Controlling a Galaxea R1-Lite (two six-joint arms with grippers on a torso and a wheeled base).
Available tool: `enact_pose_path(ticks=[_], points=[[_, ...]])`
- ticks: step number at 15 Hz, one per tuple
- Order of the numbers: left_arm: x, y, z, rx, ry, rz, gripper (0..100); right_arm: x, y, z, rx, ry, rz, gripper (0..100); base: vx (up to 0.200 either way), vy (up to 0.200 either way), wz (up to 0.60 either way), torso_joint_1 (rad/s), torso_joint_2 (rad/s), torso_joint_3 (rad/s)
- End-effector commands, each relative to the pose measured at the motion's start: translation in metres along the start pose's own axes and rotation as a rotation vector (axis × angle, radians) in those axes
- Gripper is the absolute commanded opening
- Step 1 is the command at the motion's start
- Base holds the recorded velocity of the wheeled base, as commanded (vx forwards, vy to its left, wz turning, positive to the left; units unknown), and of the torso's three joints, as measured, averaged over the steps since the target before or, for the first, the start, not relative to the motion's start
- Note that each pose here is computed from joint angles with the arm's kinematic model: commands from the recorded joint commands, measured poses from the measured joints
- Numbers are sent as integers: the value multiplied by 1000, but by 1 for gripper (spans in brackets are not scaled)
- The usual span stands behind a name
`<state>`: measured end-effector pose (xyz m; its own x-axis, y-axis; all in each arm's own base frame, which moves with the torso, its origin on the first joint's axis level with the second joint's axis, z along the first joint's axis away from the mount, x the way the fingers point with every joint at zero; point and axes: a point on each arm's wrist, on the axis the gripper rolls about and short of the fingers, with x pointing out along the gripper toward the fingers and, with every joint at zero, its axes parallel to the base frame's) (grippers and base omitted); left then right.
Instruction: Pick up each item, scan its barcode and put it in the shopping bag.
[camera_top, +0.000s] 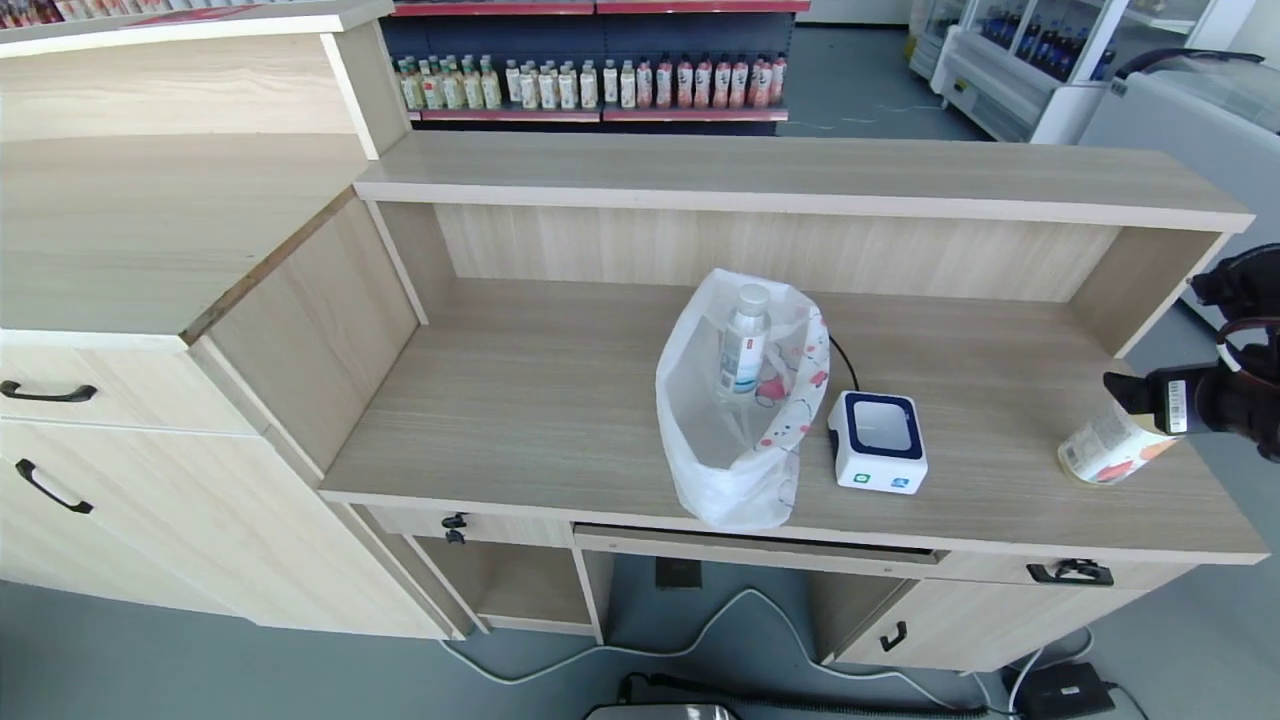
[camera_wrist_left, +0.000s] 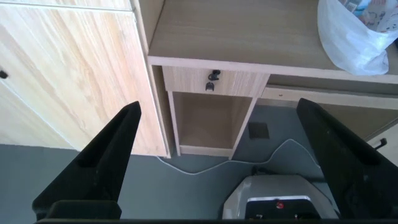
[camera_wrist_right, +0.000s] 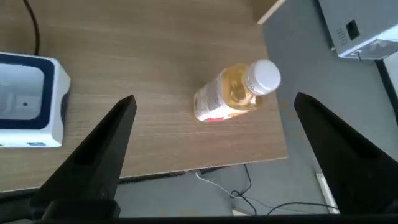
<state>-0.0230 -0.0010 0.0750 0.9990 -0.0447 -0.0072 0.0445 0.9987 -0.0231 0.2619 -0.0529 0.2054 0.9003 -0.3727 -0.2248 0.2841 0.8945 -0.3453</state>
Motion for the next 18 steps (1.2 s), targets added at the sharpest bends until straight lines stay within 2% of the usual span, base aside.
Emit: enact_pose_path(ticks=[1, 2, 4, 7, 12, 14, 18], points=[[0, 0, 0, 0, 0, 0, 100, 10, -12, -16, 33, 73, -57, 100, 0, 0, 0, 0, 0, 0], [0, 0, 0, 0, 0, -1, 100, 18, -16, -26, 50, 113, -71, 100, 0, 0, 0, 0, 0, 0], [0, 0, 0, 0, 0, 0, 100, 43, -8, -48, 138, 175, -47, 100, 0, 0, 0, 0, 0, 0], [0, 0, 0, 0, 0, 0, 100, 81, 2, -88, 164, 170, -23, 100, 0, 0, 0, 0, 0, 0], [0, 0, 0, 0, 0, 0, 100, 111, 15, -108, 170, 88, 37, 100, 0, 0, 0, 0, 0, 0], [0, 0, 0, 0, 0, -1, 100, 116, 18, -108, 171, 66, 80, 100, 0, 0, 0, 0, 0, 0], [0, 0, 0, 0, 0, 0, 100, 127, 22, -105, 147, 12, 80, 100, 0, 0, 0, 0, 0, 0]])
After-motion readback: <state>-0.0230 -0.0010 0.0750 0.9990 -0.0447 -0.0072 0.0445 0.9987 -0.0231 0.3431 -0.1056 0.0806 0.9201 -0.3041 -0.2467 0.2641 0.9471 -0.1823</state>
